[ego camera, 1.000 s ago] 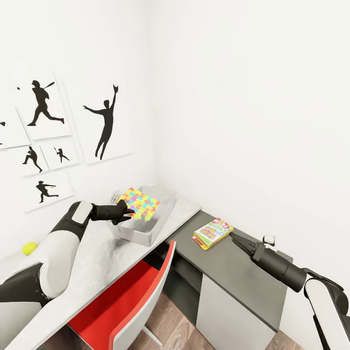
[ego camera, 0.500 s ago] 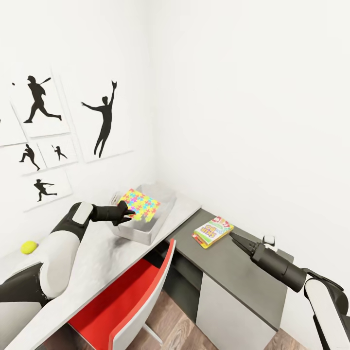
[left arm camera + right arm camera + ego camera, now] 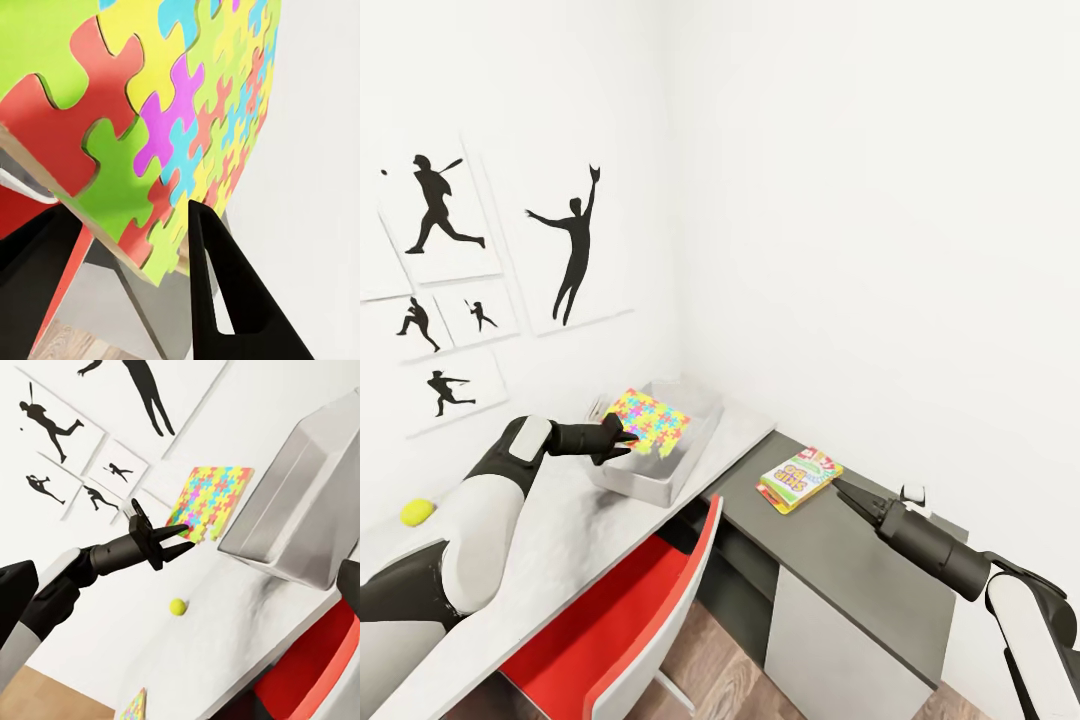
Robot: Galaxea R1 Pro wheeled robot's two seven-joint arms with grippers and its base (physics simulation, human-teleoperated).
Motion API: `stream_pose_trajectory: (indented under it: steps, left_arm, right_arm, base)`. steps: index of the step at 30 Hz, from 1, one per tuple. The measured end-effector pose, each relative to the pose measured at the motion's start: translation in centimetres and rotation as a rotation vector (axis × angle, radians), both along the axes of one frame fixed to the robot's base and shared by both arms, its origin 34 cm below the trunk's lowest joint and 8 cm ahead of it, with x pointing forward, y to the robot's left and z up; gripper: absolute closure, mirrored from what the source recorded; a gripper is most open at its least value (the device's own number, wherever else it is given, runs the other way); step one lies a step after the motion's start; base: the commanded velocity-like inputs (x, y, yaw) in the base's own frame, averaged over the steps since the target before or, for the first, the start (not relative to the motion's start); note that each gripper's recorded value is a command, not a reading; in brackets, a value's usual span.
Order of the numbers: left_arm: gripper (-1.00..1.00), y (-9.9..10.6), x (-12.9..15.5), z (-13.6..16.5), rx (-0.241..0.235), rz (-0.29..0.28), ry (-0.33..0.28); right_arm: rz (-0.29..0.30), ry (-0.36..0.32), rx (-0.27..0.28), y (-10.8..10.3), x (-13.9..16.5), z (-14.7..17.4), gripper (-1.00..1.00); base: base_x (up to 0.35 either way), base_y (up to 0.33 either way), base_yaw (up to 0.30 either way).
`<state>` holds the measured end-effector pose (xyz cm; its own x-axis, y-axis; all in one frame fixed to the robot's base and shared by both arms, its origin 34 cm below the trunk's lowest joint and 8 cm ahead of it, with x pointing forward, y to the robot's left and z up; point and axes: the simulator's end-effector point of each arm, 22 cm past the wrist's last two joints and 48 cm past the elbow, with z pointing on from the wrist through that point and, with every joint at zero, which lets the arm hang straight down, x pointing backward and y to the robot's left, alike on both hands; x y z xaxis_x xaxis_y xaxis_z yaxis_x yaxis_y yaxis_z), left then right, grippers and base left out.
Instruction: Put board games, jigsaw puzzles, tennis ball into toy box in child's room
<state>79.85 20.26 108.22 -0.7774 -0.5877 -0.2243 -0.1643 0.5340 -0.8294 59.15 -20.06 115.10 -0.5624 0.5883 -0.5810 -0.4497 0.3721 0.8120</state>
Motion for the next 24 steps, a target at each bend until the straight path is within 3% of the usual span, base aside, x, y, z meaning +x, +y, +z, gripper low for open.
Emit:
stream_pose_trajectory:
  steps: [17,24]
  left_arm:
    - [1.00,-0.35,-0.02,0.00,-0.002,-0.005,0.000]
    - [1.00,-0.47,0.05,-0.51,-0.002,-0.006,0.007]
  right_arm:
    - [-0.001,-0.002,0.000,-0.01,0.02,0.04,-1.00]
    - [0.001,0.007,-0.001,-0.02,0.12,-0.35,-1.00]
  base:
    - [0.149,0.014,0.000]
    - [0.043,0.007,0.000]
